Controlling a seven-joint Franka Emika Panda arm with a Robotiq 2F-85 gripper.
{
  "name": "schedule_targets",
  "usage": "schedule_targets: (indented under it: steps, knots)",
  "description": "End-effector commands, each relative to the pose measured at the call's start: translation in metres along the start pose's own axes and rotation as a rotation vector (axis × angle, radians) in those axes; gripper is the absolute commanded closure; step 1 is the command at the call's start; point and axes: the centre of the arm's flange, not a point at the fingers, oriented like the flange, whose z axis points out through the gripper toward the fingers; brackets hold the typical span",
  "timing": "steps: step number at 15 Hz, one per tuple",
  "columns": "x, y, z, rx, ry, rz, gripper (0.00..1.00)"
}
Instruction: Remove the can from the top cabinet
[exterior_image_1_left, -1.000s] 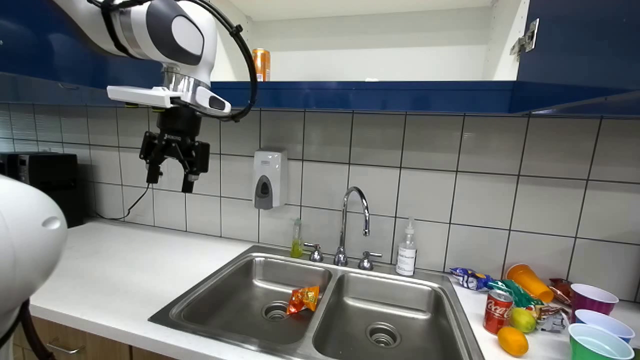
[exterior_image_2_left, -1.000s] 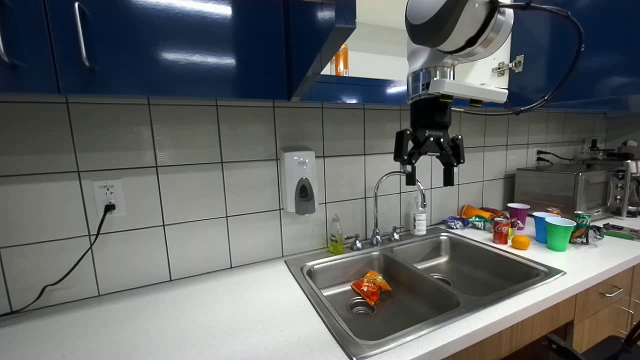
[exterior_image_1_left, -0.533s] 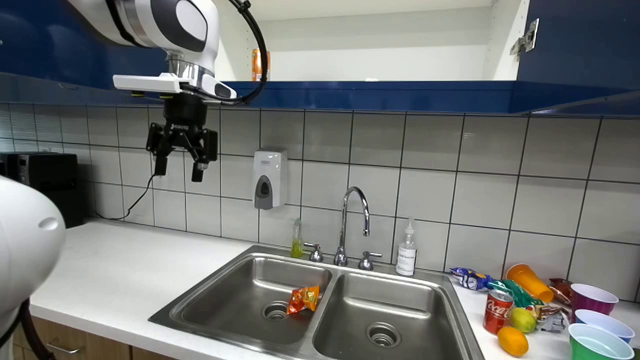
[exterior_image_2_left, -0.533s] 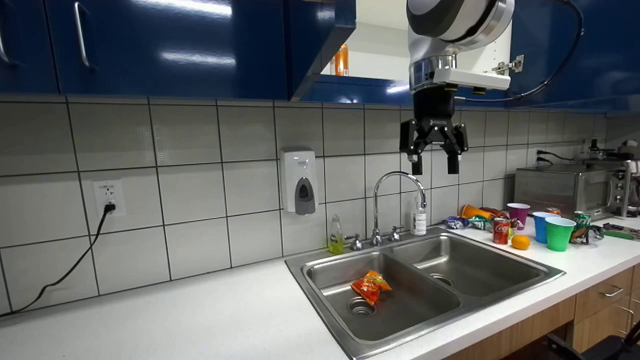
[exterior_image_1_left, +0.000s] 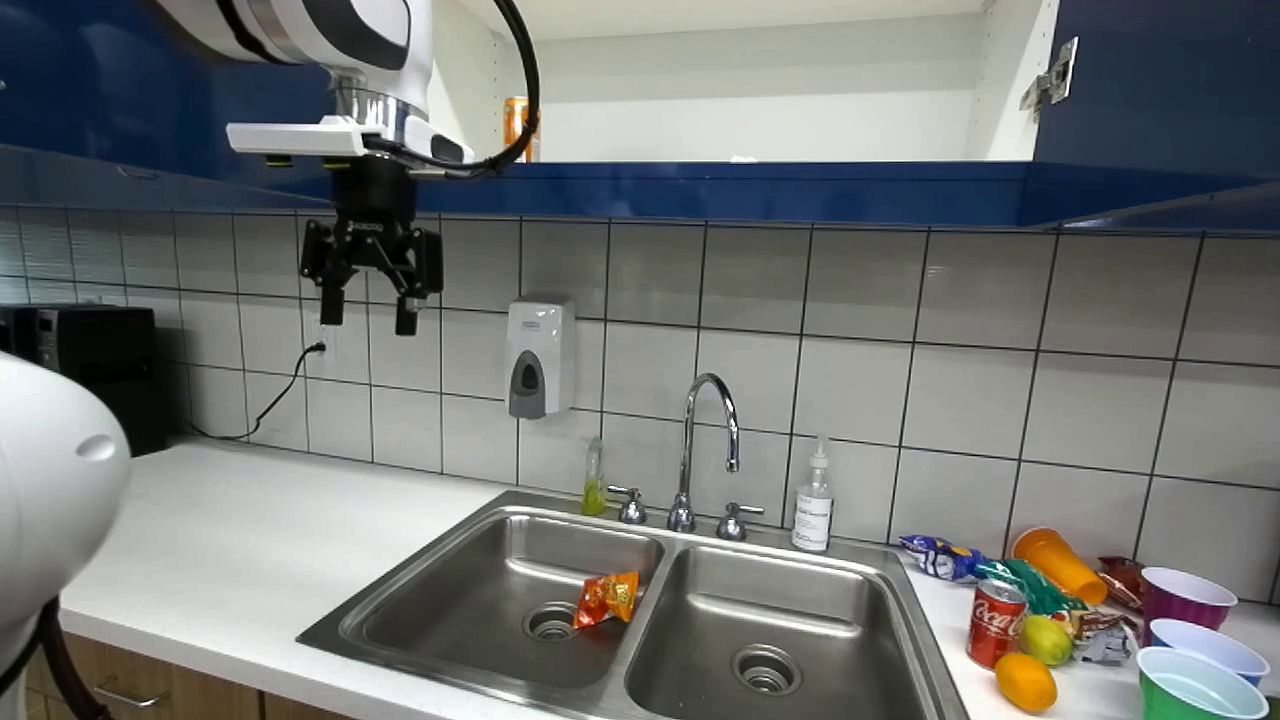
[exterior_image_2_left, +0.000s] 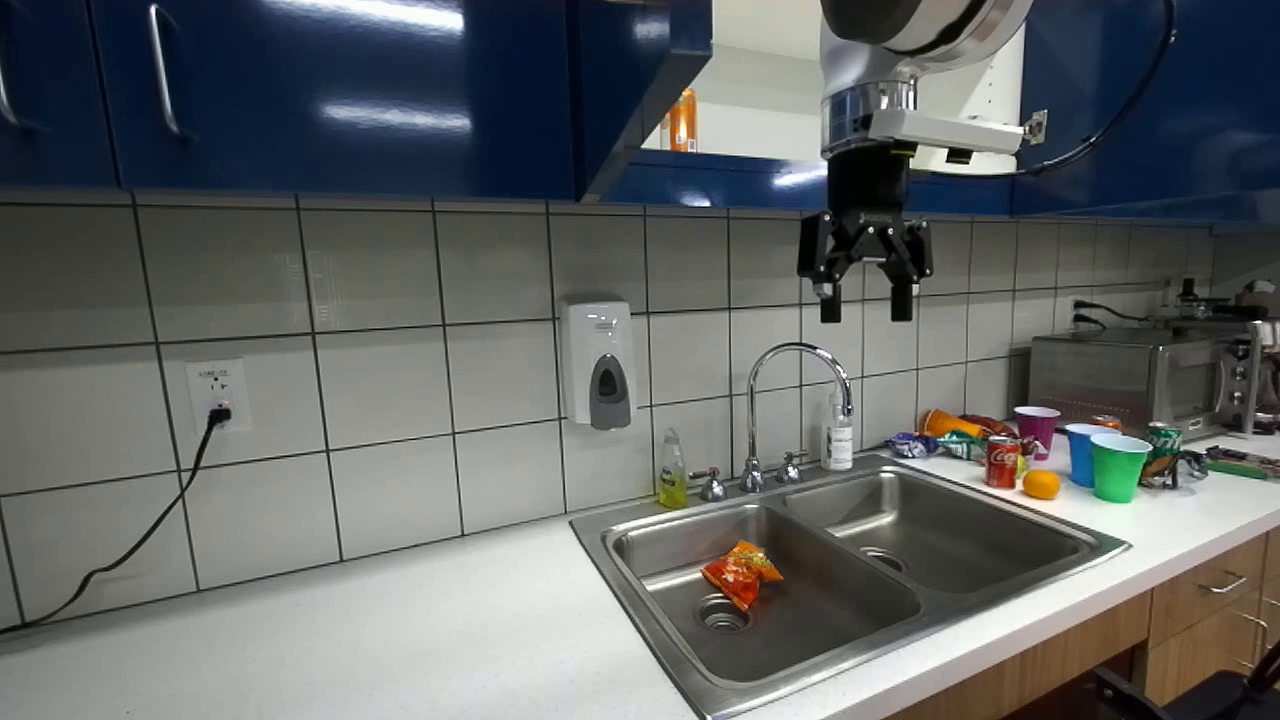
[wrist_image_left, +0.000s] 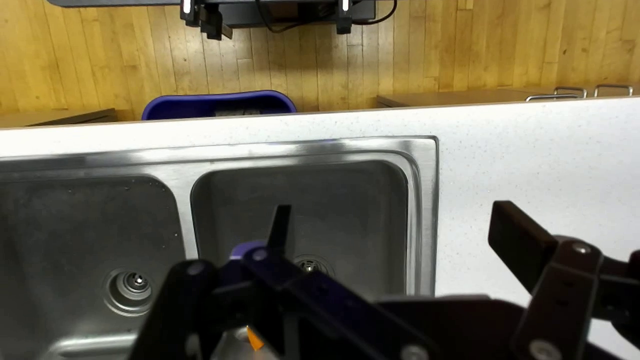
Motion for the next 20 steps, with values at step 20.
schedule_targets:
  steps: [20]
  knots:
    - [0.003,-0.005,-0.027,-0.013,0.060,-0.026,0.00]
